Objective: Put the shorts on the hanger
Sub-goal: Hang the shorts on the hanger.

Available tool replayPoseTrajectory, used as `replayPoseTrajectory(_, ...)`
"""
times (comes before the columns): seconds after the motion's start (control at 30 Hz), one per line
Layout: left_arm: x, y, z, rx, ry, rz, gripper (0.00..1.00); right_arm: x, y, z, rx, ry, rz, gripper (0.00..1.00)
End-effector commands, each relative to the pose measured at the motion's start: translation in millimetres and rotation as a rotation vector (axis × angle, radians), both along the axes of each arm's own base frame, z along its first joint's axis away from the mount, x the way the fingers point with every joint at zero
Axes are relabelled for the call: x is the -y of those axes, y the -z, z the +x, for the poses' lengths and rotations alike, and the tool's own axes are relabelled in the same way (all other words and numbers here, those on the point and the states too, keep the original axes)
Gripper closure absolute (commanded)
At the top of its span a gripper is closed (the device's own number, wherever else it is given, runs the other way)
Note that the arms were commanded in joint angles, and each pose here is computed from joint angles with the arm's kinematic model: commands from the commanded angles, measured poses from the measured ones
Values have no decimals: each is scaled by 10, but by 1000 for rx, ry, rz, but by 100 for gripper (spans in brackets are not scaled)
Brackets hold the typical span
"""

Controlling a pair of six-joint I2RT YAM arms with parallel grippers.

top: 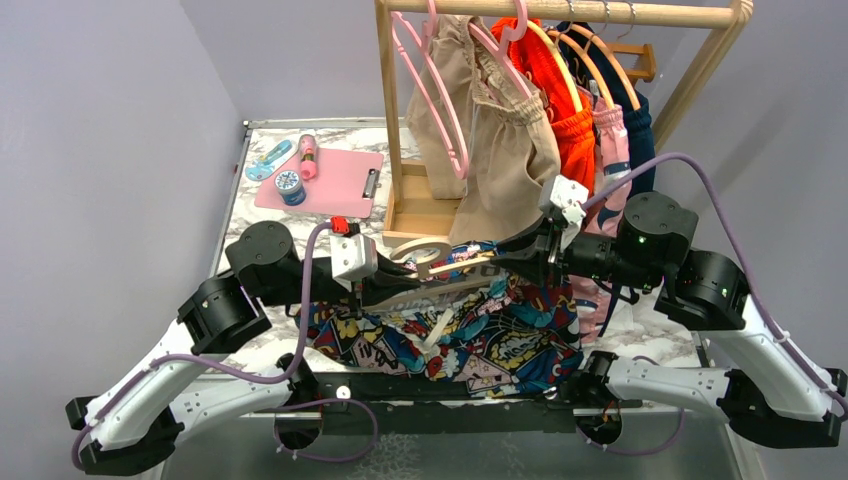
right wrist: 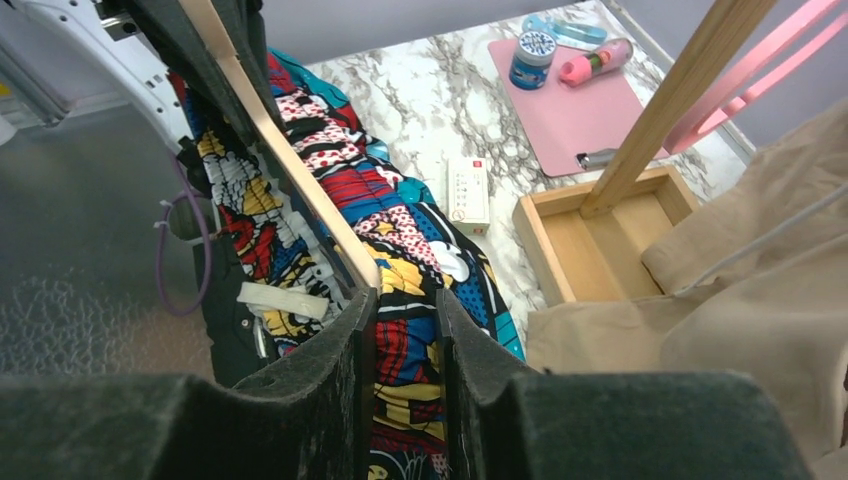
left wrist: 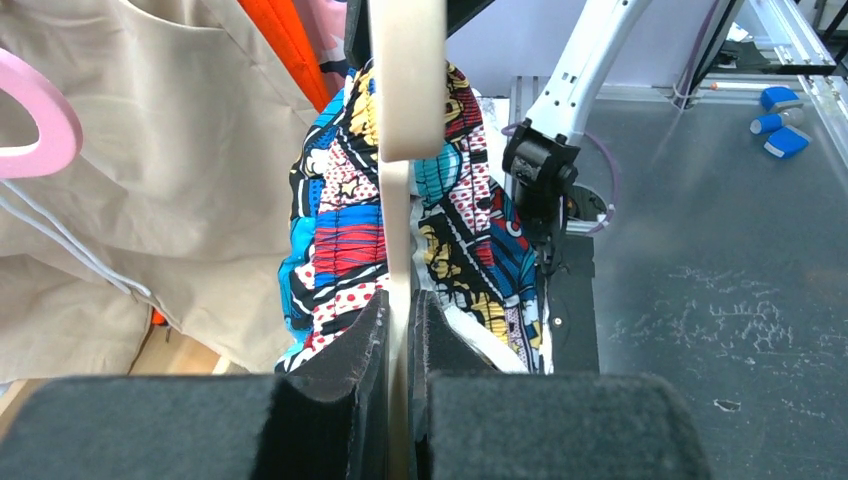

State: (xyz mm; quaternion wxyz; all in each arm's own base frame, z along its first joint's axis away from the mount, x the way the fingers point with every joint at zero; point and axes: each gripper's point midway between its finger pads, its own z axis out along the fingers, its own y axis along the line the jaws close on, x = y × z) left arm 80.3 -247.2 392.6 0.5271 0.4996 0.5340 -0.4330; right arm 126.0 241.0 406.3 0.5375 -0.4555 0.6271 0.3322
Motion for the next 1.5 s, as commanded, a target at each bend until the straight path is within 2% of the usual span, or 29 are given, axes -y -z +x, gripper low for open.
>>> replayPoseTrajectory(0.0, -206, -604, -186, 115, 19, -167, 100, 255, 266, 179, -29, 161, -108, 73)
replayPoseTrajectory(0.1, -227, -627, -199, 119, 17, -175, 100, 277, 252, 194, -36, 179, -106, 71)
replayPoseTrajectory(0.17, -233, -636, -205, 120, 18, -177, 100, 267, 163, 152, -37, 161, -84, 63)
replayPoseTrajectory(0.27, -233, -651, -235, 120, 34, -180, 100, 196, -135, -34, -13, 53, 2, 49)
replayPoseTrajectory(0.47, -140, -603, -302, 94, 103, -159, 100, 80, -932, -488, 84, -205, 221, 39)
replayPoseTrajectory(0.6, -10, -527, -325, 63, 167, -125, 100, -91, -1056, -591, 89, -322, 233, 39)
replayPoseTrajectory(0.87, 212, -497, -284, 46, 243, -84, 100, -387, -630, -581, -8, -430, 122, 41)
replayPoseTrajectory(1.1, 372, -521, -221, 55, 282, -65, 100, -460, -462, -528, -39, -426, 90, 42)
replayPoseTrajectory(1.47, 535, -474, -113, 37, 288, -42, 100, -534, -310, -511, -98, -428, 83, 51)
